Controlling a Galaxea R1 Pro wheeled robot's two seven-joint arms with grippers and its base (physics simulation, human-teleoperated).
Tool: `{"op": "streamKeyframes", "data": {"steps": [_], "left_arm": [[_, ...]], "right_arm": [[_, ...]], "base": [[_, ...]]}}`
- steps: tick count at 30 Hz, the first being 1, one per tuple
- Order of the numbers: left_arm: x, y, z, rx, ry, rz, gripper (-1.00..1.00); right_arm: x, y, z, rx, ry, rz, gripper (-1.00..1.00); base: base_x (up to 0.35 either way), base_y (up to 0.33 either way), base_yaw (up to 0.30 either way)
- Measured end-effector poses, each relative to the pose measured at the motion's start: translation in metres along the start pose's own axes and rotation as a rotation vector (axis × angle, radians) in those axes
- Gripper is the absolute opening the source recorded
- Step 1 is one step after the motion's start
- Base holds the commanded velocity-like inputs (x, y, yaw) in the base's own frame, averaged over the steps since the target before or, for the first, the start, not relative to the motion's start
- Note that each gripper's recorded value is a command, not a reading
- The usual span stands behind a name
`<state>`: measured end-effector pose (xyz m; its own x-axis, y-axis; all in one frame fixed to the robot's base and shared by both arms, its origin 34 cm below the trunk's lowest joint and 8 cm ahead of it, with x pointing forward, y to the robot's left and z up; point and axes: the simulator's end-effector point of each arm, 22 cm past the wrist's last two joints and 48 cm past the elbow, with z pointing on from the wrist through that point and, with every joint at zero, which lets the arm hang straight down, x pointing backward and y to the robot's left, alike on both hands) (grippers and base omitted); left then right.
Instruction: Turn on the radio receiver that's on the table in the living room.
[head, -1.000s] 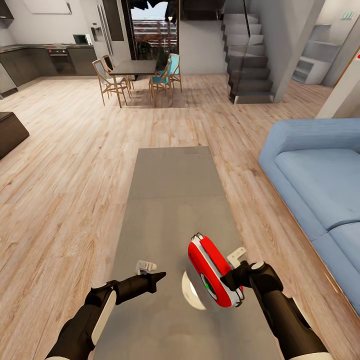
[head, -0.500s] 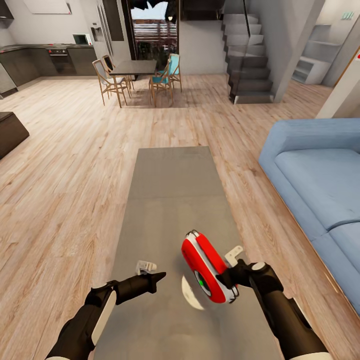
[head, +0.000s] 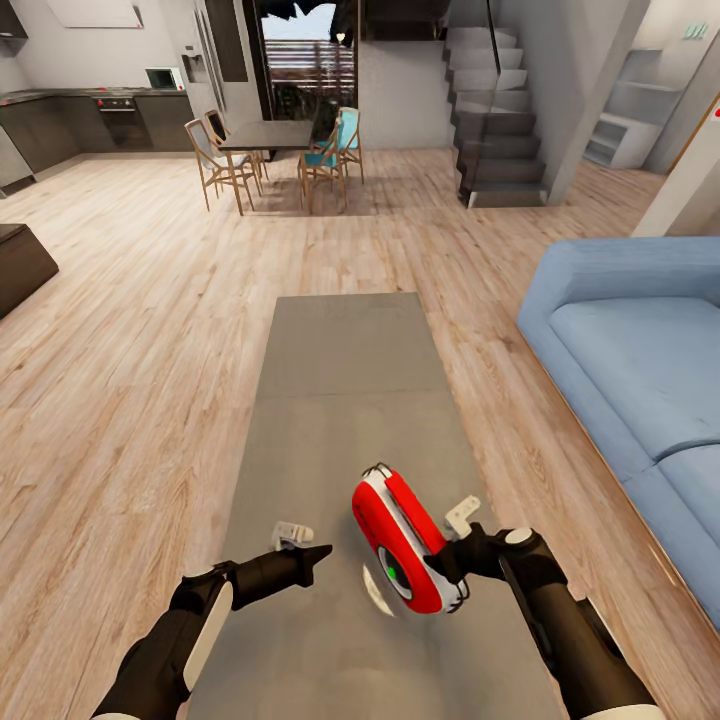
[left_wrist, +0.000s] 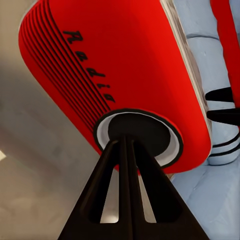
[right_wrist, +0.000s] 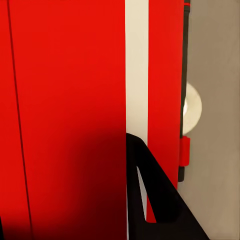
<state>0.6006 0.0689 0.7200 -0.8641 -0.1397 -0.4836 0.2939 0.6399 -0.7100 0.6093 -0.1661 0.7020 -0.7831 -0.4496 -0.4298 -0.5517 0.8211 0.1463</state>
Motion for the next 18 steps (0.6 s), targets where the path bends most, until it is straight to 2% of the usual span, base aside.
{"op": "streamKeyframes", "data": {"steps": [13,18], "left_arm": [[0.0,0.0,0.0,0.001,0.0,0.001,-1.0],[-0.001,0.0,0.0,0.0,-0.002,0.001,-1.0]], "right_arm": [[0.001,0.0,0.001,0.001,0.002,-0.002,-1.0],[0.012,0.003,0.007,-0.012,0.029,0.012,-1.0]], "base": [[0.0,0.0,0.0],[0.0,0.0,0.0]]}}
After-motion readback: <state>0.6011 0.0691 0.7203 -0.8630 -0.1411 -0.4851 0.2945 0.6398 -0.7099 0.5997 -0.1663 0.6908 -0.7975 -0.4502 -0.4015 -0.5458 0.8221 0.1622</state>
